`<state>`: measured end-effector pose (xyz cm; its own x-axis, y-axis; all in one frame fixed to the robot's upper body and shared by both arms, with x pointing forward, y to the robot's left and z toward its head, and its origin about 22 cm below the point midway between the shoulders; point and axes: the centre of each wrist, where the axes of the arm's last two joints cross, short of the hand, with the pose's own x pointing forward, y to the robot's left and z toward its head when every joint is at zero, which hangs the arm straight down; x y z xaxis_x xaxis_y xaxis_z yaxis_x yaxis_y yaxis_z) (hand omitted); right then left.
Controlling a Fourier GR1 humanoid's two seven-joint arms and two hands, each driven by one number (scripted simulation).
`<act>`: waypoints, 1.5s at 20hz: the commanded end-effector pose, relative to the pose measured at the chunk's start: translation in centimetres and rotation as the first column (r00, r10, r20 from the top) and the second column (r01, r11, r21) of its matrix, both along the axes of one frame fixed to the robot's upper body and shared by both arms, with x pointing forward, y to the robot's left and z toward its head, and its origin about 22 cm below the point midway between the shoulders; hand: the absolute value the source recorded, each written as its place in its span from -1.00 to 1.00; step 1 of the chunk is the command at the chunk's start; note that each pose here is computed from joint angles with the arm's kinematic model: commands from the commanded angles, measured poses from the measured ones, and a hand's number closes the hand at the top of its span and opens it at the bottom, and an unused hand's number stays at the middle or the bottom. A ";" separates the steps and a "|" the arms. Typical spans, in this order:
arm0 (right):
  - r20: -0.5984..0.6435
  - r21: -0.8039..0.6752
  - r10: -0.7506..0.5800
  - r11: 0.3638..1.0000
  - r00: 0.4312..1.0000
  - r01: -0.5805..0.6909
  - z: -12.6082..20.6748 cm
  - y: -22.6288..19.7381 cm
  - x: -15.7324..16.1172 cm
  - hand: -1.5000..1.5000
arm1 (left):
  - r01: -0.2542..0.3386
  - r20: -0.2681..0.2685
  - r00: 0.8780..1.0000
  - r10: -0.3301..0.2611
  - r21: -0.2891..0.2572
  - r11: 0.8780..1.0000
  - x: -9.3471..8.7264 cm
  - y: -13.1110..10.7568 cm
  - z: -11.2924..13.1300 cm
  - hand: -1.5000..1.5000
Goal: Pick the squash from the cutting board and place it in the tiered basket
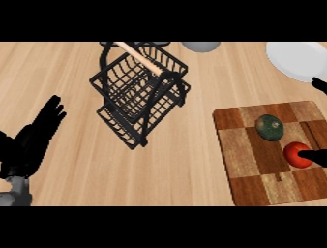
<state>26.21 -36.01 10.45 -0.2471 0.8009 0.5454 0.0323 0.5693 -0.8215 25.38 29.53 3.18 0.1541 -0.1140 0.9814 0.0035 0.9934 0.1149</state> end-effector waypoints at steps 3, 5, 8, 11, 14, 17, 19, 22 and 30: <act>-0.315 -0.345 -0.007 0.933 0.949 -0.107 2.7 0.7 -1.6 -1.00 | 0.015 0.011 1.000 -0.015 -0.004 1.000 1.0 0.2 0.9 0.00; -0.333 -0.351 -0.021 0.931 0.943 -0.103 3.6 3.8 -1.7 -1.00 | 0.010 0.011 1.000 -0.010 -0.005 1.000 -0.7 0.3 0.3 0.00; -0.356 -0.351 -0.040 0.932 0.933 -0.094 3.0 7.0 -1.9 -1.00 | 0.018 0.006 1.000 -0.018 -0.006 1.000 -0.2 -1.5 0.3 0.00; -0.327 -0.335 -0.075 0.941 0.942 -0.041 2.0 8.7 -2.1 -1.00 | 0.015 0.003 1.000 -0.015 -0.010 1.000 1.4 -3.3 1.4 0.00; -0.323 -0.315 -0.111 0.949 0.940 0.004 1.6 8.7 -0.7 -1.00 | 0.021 0.009 1.000 -0.021 -0.009 1.000 0.8 -2.0 -0.3 0.00; -0.352 -0.362 -0.173 0.932 0.920 0.036 -1.3 9.2 -1.3 -1.00 | 0.011 0.006 1.000 -0.011 0.005 1.000 1.4 -2.6 -0.1 0.00; -0.351 -0.367 -0.191 0.929 0.917 0.053 -2.1 8.5 0.1 -1.00 | 0.020 0.000 1.000 -0.020 -0.009 1.000 -0.5 -0.4 0.6 0.00; -0.376 -0.384 -0.218 0.921 0.900 0.063 -3.4 7.3 1.3 -1.00 | 0.012 0.011 1.000 -0.011 -0.011 1.000 -0.1 0.1 0.6 0.00; -0.287 -0.407 -0.247 0.906 0.925 0.116 -7.2 6.0 1.9 -1.00 | 0.013 -0.002 1.000 -0.013 -0.011 1.000 -1.6 0.3 -0.5 0.00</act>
